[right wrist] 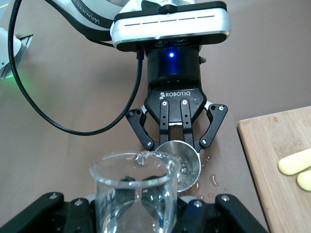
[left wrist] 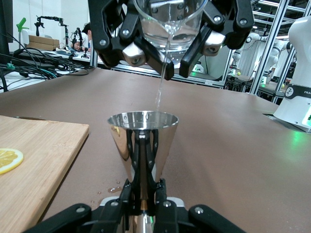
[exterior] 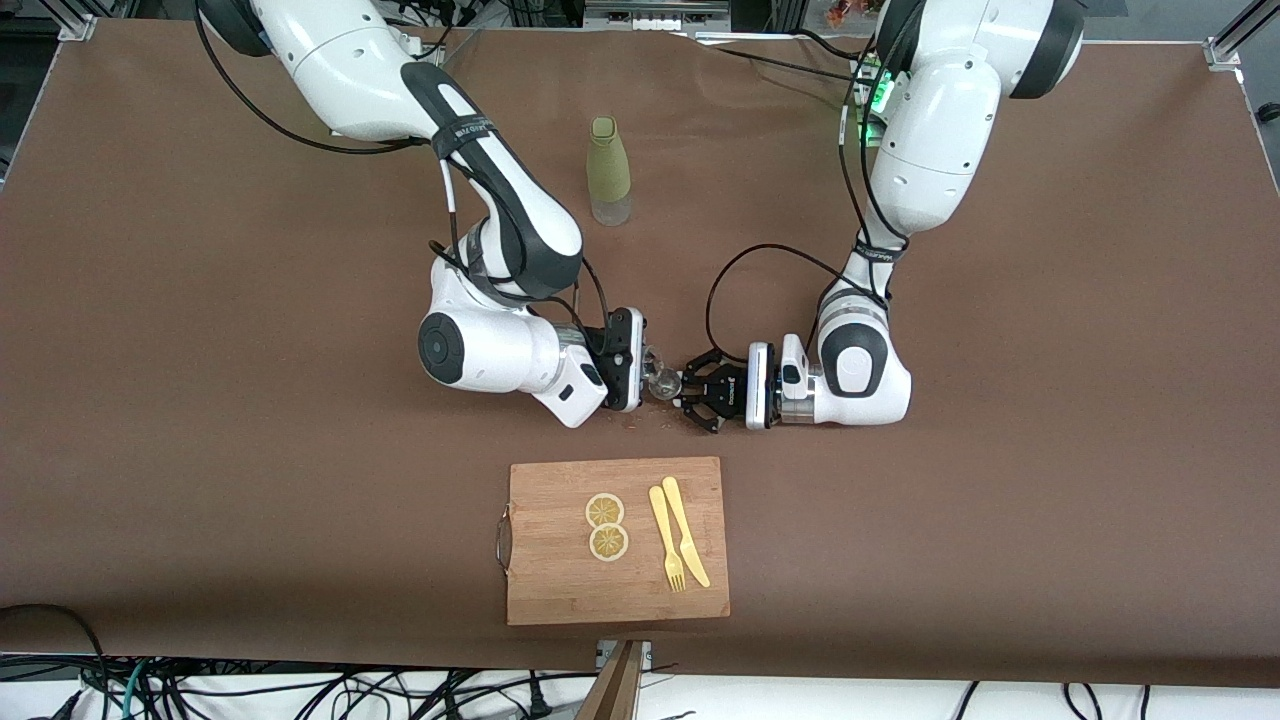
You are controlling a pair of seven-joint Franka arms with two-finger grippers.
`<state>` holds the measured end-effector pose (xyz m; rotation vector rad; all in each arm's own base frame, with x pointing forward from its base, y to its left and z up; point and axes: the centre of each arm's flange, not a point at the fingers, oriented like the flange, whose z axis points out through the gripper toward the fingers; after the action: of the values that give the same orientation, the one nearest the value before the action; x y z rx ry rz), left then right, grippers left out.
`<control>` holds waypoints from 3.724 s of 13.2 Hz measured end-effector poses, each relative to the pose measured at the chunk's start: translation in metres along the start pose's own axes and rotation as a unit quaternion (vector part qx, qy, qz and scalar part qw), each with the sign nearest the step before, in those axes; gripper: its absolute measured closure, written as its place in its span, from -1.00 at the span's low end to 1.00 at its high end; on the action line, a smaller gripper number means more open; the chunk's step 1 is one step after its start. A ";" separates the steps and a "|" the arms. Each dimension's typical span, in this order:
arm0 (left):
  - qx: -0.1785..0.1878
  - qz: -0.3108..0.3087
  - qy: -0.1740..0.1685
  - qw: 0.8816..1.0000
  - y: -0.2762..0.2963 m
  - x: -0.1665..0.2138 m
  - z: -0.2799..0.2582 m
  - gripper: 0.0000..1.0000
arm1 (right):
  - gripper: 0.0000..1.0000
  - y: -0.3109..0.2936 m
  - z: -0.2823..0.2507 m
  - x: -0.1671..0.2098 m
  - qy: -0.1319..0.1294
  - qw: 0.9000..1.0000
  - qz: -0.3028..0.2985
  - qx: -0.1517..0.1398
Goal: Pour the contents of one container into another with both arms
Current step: 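Tilt the beaker with the right gripper, pouring liquid into the jigger, then upright the beaker and carry it back while the left gripper withdraws the jigger, then lower the beaker and jigger onto the table and open both grippers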
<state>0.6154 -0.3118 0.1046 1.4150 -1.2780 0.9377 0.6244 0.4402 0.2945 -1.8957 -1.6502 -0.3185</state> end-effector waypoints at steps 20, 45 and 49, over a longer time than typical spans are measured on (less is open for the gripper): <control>0.039 0.023 0.039 0.998 -0.033 -0.046 -0.190 0.58 | 0.75 0.077 -0.181 -0.178 0.168 0.976 -0.102 0.093; 0.024 0.077 0.053 0.995 0.072 -0.172 -0.481 0.58 | 0.75 0.070 -0.097 -0.559 0.324 0.925 -0.189 0.062; 0.024 0.077 0.053 0.995 0.072 -0.174 -0.481 0.24 | 0.49 0.069 -0.097 -0.561 0.325 0.925 -0.189 0.061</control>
<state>0.5484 0.1986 0.0596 1.2996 -1.3064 1.1400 0.5989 -0.0767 0.0473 -1.1743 -1.4980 -0.8749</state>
